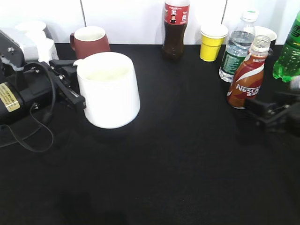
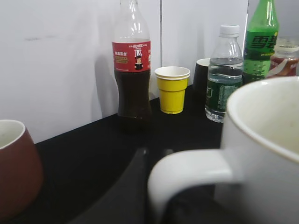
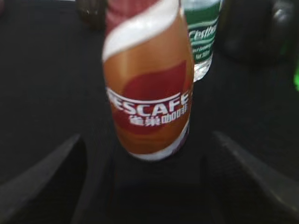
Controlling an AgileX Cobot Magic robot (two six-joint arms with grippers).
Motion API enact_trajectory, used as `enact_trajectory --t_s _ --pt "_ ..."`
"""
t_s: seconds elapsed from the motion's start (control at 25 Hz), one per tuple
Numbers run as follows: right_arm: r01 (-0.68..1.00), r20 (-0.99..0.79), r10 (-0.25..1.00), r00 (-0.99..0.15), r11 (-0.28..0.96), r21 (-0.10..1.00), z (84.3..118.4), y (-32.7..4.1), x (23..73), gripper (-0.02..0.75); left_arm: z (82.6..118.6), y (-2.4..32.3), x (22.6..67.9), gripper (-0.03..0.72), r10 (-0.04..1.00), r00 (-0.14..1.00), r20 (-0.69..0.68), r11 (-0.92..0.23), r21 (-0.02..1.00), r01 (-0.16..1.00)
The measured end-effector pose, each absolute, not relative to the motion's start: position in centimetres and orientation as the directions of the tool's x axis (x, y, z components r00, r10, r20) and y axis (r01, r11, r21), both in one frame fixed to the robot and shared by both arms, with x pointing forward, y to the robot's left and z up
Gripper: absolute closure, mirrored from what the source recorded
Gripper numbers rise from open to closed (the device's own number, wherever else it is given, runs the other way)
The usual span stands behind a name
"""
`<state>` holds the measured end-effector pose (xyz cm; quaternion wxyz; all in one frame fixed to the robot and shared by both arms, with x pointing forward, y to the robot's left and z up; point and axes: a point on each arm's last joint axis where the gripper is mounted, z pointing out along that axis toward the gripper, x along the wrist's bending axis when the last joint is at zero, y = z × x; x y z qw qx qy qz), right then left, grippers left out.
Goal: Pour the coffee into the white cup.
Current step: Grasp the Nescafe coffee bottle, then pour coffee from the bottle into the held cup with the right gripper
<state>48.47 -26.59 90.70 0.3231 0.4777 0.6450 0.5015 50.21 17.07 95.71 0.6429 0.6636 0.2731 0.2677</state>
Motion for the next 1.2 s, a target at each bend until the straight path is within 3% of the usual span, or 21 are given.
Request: enact_trajectory --t_s 0.48,0.72,1.0,1.08,1.2 --pt "0.227 0.022 0.892 -0.452 0.091 0.970 88.7 -25.6 56.0 0.121 95.7 17.1 50.2 0.648 0.707 0.707 0.004 -0.024 1.000 0.018" --pt "0.220 0.025 0.887 -0.462 0.088 0.972 88.9 -25.4 56.3 0.218 95.5 17.1 50.2 0.648 0.711 0.703 0.004 -0.039 0.999 0.034" --pt "0.212 0.042 0.878 -0.476 0.069 0.975 89.1 -25.3 56.2 0.218 95.4 16.9 50.0 0.648 0.684 0.729 0.022 -0.061 0.998 0.027" --pt "0.165 -0.022 0.843 -0.538 0.131 0.978 91.3 -24.8 55.7 0.218 95.4 16.0 49.5 0.648 0.648 0.762 0.012 -0.065 0.997 0.040" --pt "0.030 -0.186 0.811 -0.555 0.243 0.970 97.3 -24.8 54.3 0.218 96.4 12.6 49.3 0.648 0.567 0.824 0.001 -0.079 0.995 0.053"
